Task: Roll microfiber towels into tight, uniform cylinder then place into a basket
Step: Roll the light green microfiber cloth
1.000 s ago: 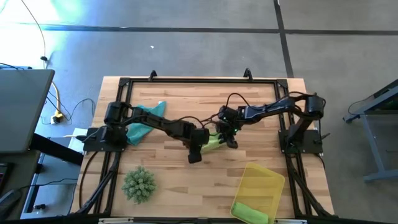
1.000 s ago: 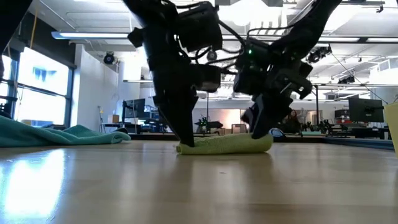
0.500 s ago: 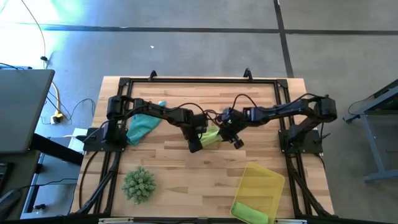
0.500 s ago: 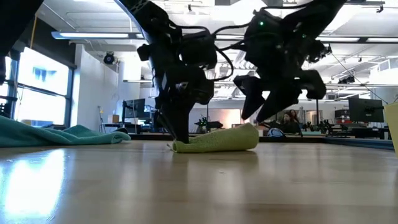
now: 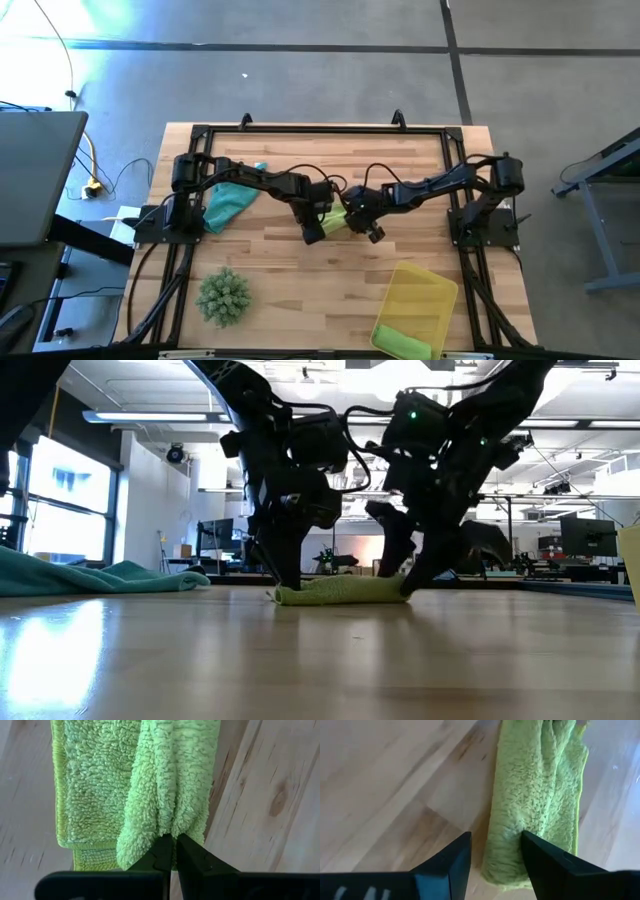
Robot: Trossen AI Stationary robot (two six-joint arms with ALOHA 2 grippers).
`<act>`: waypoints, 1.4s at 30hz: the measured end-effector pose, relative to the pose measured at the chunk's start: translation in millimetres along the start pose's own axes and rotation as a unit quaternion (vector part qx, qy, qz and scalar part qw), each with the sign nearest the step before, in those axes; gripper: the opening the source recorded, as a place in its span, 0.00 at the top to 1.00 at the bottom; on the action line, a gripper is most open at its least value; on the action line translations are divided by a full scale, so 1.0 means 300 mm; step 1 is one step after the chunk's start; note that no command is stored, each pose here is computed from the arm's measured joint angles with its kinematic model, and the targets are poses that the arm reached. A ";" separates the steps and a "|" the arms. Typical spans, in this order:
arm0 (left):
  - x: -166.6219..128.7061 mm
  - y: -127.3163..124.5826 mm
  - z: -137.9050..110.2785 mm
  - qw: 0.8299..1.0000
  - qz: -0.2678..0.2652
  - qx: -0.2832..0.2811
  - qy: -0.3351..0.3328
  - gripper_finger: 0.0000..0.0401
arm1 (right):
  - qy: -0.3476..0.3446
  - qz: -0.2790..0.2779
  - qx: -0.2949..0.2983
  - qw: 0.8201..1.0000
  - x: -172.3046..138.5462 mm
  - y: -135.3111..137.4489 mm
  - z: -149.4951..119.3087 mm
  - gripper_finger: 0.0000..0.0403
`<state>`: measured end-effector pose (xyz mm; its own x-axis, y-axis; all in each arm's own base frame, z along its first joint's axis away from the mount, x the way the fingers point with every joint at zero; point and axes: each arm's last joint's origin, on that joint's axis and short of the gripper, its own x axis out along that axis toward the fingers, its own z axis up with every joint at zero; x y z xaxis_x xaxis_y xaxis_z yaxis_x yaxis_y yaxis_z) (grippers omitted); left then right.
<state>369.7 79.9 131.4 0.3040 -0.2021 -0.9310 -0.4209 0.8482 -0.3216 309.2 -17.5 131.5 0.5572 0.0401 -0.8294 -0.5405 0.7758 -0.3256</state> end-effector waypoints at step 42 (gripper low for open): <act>-0.091 -0.287 -0.070 0.932 0.214 0.253 -0.144 0.75 | -0.048 0.161 0.431 0.887 0.017 -0.108 -0.170 0.95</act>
<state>379.7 2.3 181.0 0.4487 0.2866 -0.8465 -0.1210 0.9580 0.2602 297.4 -74.6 114.7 0.5346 0.3672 -0.7611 -0.0212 0.9062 0.4223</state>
